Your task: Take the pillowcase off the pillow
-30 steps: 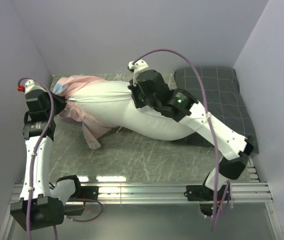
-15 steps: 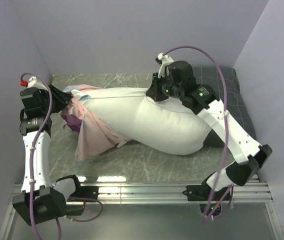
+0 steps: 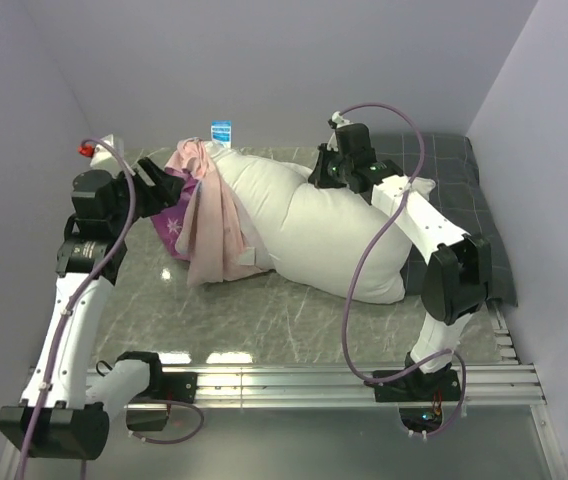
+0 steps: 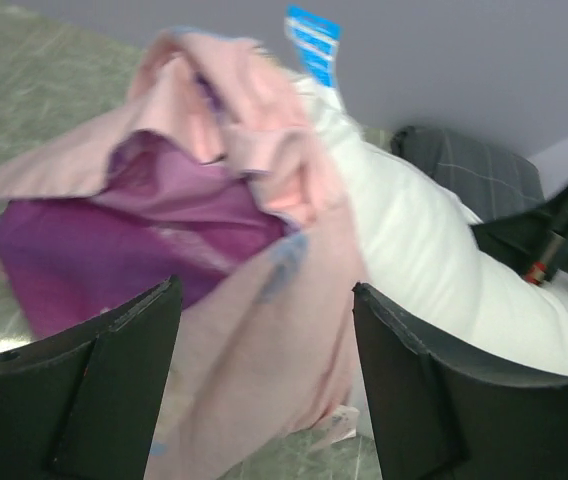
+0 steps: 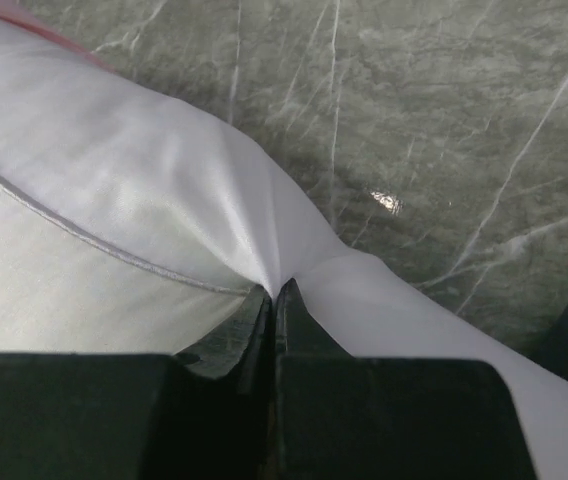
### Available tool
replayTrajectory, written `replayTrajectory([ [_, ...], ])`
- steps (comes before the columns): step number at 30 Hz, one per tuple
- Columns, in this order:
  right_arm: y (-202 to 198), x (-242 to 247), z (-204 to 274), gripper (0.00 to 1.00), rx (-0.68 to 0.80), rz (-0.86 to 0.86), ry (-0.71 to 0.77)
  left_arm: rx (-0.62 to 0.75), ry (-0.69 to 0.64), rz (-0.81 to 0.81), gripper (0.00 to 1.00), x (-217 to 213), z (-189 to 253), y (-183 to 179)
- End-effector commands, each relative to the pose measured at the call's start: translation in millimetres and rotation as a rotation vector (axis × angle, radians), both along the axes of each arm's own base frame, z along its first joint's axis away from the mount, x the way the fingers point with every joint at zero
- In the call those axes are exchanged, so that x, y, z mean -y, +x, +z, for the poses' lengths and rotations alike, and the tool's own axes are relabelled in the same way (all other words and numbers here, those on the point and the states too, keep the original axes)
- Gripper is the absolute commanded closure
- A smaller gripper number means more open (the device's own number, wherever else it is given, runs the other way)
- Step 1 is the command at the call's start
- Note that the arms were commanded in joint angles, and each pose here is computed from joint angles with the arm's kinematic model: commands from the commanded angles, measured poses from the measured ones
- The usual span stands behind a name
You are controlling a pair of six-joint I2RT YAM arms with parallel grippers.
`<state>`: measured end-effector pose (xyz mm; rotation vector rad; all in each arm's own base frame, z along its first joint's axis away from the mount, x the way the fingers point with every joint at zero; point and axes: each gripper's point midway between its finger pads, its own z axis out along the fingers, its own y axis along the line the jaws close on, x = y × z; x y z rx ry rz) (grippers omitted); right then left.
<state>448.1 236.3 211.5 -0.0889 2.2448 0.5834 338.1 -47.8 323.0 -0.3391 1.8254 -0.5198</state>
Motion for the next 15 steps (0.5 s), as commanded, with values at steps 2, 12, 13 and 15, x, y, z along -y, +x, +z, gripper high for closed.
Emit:
replayTrajectory([
  [2, -5.2, 1.6, -6.6, 1.00, -0.010, -0.017, -0.023, 0.127, 0.049, 0.005, 0.25, 20.3, 39.3, -6.4],
  [12, -18.5, 1.1, 24.5, 0.99, 0.071, -0.023, -0.053, -0.019, 0.052, -0.149, 0.23, 125.7, -67.1, 5.4],
  [13, -19.1, 0.8, 27.2, 0.99, 0.079, -0.022, -0.055, -0.025, 0.066, -0.125, 0.23, 126.2, -72.2, 8.4],
  [15, -20.6, 0.7, 28.1, 0.99, 0.081, -0.019, -0.060, -0.088, 0.092, -0.093, 0.25, 129.4, -94.5, 12.3],
])
